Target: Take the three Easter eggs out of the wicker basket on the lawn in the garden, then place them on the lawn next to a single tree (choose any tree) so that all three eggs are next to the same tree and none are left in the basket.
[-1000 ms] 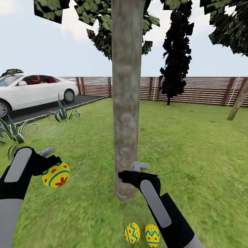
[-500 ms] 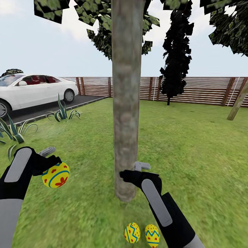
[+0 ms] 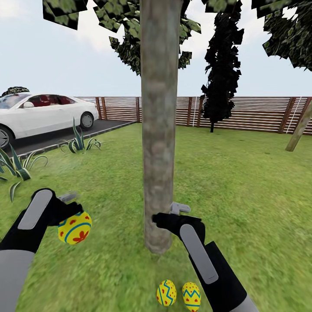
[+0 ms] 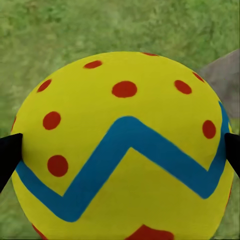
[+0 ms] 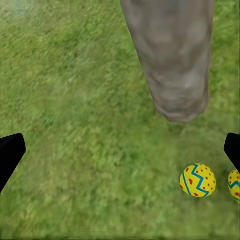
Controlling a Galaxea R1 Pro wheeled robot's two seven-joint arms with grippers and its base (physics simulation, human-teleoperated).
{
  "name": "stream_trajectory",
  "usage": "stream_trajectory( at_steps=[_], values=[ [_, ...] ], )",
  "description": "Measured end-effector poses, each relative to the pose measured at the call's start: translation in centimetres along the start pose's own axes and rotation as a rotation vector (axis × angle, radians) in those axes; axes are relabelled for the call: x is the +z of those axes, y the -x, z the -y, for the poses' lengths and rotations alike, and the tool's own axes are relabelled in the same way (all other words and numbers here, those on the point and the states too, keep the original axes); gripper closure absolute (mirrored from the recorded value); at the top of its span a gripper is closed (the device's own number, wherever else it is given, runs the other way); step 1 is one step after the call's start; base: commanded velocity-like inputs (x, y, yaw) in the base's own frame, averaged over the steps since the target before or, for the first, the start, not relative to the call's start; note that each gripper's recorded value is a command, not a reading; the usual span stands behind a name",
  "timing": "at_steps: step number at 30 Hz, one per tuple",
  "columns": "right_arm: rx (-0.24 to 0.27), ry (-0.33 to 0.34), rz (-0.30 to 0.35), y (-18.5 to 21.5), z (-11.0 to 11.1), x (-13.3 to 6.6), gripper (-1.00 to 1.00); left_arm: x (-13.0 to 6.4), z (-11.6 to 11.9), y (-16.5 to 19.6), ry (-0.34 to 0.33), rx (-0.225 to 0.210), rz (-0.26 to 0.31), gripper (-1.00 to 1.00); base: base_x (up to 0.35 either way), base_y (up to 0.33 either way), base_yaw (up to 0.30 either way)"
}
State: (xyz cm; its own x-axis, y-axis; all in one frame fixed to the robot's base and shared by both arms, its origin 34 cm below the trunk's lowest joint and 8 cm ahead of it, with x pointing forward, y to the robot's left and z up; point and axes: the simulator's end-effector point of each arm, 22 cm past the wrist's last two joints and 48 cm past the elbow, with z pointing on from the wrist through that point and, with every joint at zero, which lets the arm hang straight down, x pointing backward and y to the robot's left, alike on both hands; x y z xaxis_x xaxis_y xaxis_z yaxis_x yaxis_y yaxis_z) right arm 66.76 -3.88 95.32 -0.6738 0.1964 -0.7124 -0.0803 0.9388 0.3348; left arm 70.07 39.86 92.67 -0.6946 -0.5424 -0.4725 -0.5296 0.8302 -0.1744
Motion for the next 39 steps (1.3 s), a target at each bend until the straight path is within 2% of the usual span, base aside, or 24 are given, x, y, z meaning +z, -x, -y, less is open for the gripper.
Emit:
stream_trajectory(
  at_steps=[3, 6, 8, 11, 13, 17, 22, 30, 34, 39],
  values=[
    [0.043, -0.011, 0.025, 1.4, 1.4, -0.6, -1.00, 1.6, 1.2, -2.3, 0.000, 0.068, -0.050, 1.00, 0.000, 0.000, 0.000],
    [0.067, -0.017, 0.041, 2.2, 2.1, -0.9, -1.00, 2.5, 1.4, -3.3, 0.008, 0.083, -0.069, 1.00, 0.000, 0.000, 0.000],
    [0.079, -0.025, 0.049, 2.5, 2.8, -1.1, -1.00, 2.9, 1.4, -3.2, 0.025, 0.095, -0.048, 1.00, 0.000, 0.000, 0.000],
    [0.089, -0.041, 0.060, 3.0, 4.1, -1.2, -1.00, 3.3, 2.6, -2.7, 0.006, 0.134, 0.008, 1.00, 0.000, 0.000, 0.000],
    [0.091, -0.047, 0.063, 3.2, 4.5, -1.3, -1.00, 4.1, 2.4, -2.3, 0.019, 0.149, 0.039, 1.00, 0.000, 0.000, 0.000],
    [0.092, -0.053, 0.065, 3.3, 4.9, -1.3, -1.00, 5.8, 2.5, -3.0, 0.021, 0.166, 0.046, 1.00, 0.000, 0.000, 0.000],
    [0.091, -0.057, 0.065, 3.2, 5.1, -1.3, -1.00, 6.2, 3.6, -4.1, 0.016, 0.221, 0.043, 1.00, 0.000, 0.000, 0.000],
    [0.080, -0.061, 0.041, 2.8, 5.5, -1.3, -1.00, 6.3, 4.8, -5.0, -0.008, 0.240, 0.033, 1.00, 0.000, 0.000, 0.000],
    [0.082, -0.062, 0.041, 2.8, 5.6, -1.3, -1.00, 6.6, 6.7, -6.5, -0.049, 0.313, 0.024, 1.00, 0.000, 0.000, 0.000],
    [0.084, -0.063, 0.042, 2.9, 5.6, -1.3, -1.00, 6.8, 7.1, -6.9, -0.053, 0.332, 0.030, 1.00, 0.000, 0.000, 0.000]
  ],
)
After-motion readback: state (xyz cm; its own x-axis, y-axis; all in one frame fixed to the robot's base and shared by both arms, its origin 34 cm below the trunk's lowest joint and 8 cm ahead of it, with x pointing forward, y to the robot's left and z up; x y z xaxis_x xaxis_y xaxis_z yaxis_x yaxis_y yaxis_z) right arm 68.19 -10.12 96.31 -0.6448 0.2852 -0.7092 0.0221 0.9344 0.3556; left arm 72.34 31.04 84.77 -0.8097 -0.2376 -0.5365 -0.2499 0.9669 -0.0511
